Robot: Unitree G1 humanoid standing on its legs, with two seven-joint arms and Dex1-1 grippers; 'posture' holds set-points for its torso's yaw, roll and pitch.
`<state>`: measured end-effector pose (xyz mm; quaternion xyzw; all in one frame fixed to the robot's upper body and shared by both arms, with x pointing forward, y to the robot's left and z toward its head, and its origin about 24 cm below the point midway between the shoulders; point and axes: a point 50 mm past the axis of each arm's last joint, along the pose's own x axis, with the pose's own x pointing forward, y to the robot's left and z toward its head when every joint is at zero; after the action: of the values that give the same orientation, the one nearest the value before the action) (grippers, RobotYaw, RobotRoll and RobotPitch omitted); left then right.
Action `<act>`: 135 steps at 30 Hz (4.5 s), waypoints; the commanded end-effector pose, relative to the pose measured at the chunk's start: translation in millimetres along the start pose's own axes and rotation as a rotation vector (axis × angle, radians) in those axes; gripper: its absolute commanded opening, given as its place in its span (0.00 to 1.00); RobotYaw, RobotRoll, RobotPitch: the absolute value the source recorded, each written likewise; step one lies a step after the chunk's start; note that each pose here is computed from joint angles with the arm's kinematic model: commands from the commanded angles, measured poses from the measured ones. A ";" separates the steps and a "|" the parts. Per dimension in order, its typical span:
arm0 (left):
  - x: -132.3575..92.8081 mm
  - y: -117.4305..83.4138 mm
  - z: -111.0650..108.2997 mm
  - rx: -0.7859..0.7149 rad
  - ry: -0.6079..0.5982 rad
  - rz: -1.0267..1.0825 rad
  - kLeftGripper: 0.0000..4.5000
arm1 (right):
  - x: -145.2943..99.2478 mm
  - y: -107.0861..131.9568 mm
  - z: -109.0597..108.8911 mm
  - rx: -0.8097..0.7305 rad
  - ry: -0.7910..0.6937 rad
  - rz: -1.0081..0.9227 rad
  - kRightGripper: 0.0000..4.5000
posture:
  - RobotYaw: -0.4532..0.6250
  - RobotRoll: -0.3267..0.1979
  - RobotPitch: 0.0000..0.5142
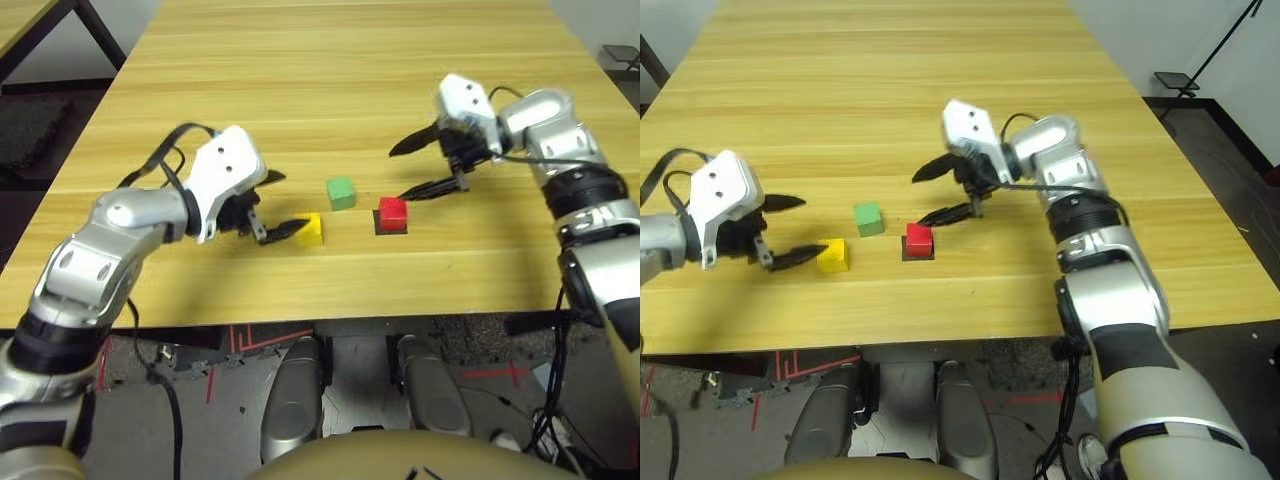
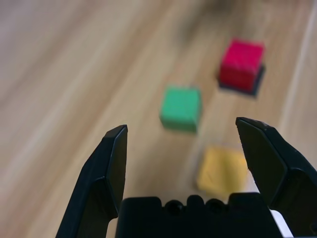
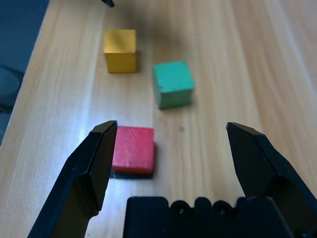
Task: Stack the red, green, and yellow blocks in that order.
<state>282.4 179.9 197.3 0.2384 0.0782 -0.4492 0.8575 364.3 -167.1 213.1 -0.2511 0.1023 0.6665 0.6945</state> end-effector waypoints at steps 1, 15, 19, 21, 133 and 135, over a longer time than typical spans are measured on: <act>20.8 0.9 -5.4 -0.021 0.016 -0.063 1.00 | -12.4 1.5 2.3 0.006 -0.009 -0.038 0.99 | 0.81 0.45 0.22; 74.2 11.4 -14.7 0.031 0.087 -0.211 1.00 | -23.3 24.0 -8.3 0.091 -0.026 -0.131 0.99 | 0.70 0.51 0.21; 81.7 13.7 -23.4 0.031 0.114 -0.218 1.00 | -24.9 28.1 -7.9 0.104 -0.028 -0.148 0.99 | 0.68 0.51 0.21; 84.2 14.7 -28.2 0.029 0.130 -0.217 1.00 | -25.2 29.3 -7.5 0.107 -0.030 -0.153 0.99 | 0.68 0.51 0.21; 26.4 -17.8 -1.4 -0.062 0.199 -0.318 1.00 | -30.1 47.3 -42.8 0.183 -0.023 -0.137 1.00 | 0.70 0.55 0.22; 23.7 -18.9 -9.4 -0.076 0.211 -0.301 1.00 | -28.9 46.0 -42.0 0.181 -0.025 -0.132 1.00 | 0.70 0.54 0.22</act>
<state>284.4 158.8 174.8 0.2390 0.2241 -0.5392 0.7759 323.9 -214.6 181.2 -0.1790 0.1344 0.6068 0.7627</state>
